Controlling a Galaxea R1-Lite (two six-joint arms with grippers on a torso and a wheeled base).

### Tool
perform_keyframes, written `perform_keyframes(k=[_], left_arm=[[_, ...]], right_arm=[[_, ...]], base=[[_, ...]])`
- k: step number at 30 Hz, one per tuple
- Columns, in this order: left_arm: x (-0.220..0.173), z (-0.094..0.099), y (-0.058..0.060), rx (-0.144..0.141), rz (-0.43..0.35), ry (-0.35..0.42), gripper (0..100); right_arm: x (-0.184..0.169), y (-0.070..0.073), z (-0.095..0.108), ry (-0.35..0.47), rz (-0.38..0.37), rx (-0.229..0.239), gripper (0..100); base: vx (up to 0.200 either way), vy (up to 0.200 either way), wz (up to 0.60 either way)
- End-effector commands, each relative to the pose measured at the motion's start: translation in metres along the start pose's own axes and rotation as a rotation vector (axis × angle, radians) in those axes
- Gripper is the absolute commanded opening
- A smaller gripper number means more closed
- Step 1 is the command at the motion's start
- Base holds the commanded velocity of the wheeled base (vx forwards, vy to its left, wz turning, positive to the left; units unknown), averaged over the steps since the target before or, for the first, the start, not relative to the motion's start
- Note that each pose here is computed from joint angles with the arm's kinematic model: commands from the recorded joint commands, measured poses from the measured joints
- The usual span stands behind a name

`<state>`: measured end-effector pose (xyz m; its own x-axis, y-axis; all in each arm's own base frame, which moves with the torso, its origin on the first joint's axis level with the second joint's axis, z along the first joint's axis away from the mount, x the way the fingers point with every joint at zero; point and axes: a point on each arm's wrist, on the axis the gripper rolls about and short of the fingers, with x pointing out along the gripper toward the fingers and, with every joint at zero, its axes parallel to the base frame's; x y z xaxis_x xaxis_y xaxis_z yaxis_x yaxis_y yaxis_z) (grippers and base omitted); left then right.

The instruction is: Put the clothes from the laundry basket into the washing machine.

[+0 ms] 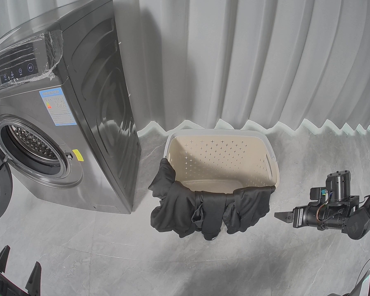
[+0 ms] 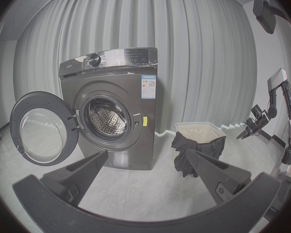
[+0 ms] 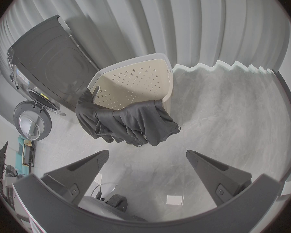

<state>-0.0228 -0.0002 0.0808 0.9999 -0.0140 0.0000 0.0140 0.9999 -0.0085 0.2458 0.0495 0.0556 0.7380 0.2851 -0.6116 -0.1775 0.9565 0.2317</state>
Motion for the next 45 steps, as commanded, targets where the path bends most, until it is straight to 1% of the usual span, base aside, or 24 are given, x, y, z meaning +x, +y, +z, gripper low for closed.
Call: perform_keyframes(k=[1,6,13,18,22,26,28,32,35,39,43,45], left_arm=[[0.000,-0.005,0.000,-0.001,0.000,0.000,100],[0.000,-0.005,0.000,-0.001,0.000,0.000,100],[0.000,-0.005,0.000,-0.001,0.000,0.000,100],[0.000,-0.005,0.000,-0.001,0.000,0.000,100],[0.000,-0.005,0.000,-0.001,0.000,0.000,100],[0.000,-0.005,0.000,-0.001,0.000,0.000,100],[0.000,-0.005,0.000,-0.002,0.000,0.000,100],[0.000,-0.005,0.000,-0.004,0.000,0.000,100],[0.000,-0.005,0.000,-0.004,0.000,0.000,100],[0.000,-0.005,0.000,-0.004,0.000,0.000,100],[0.000,-0.005,0.000,-0.004,0.000,0.000,100],[0.000,-0.005,0.000,-0.004,0.000,0.000,100]], right_arm=[[0.024,-0.006,-0.014,0.046,-0.008,0.008,100],[0.036,-0.009,-0.024,0.060,-0.009,-0.002,100],[0.046,-0.010,-0.026,0.074,-0.010,-0.001,100],[0.058,-0.009,-0.021,0.061,-0.005,-0.004,100],[0.066,-0.011,-0.024,0.070,-0.037,-0.004,100],[0.069,-0.008,-0.027,0.079,-0.032,-0.010,100],[0.070,-0.009,-0.027,0.072,-0.032,-0.009,100],[0.072,-0.010,-0.033,0.041,-0.023,-0.025,100],[0.069,-0.010,-0.039,0.055,-0.022,-0.027,100],[0.066,-0.007,-0.046,0.086,-0.012,-0.050,100],[0.067,-0.004,-0.044,0.068,-0.002,-0.057,100],[0.068,-0.003,-0.041,0.044,0.006,-0.062,100]], base=[[0.000,0.000,0.00],[0.000,0.000,0.00],[0.000,0.000,0.00],[0.000,0.000,0.00],[0.000,0.000,0.00],[0.000,0.000,0.00],[0.200,0.000,0.00],[0.200,0.000,0.00],[0.067,0.000,0.00],[0.000,0.000,0.00],[0.000,0.000,0.00],[0.000,0.000,0.00]])
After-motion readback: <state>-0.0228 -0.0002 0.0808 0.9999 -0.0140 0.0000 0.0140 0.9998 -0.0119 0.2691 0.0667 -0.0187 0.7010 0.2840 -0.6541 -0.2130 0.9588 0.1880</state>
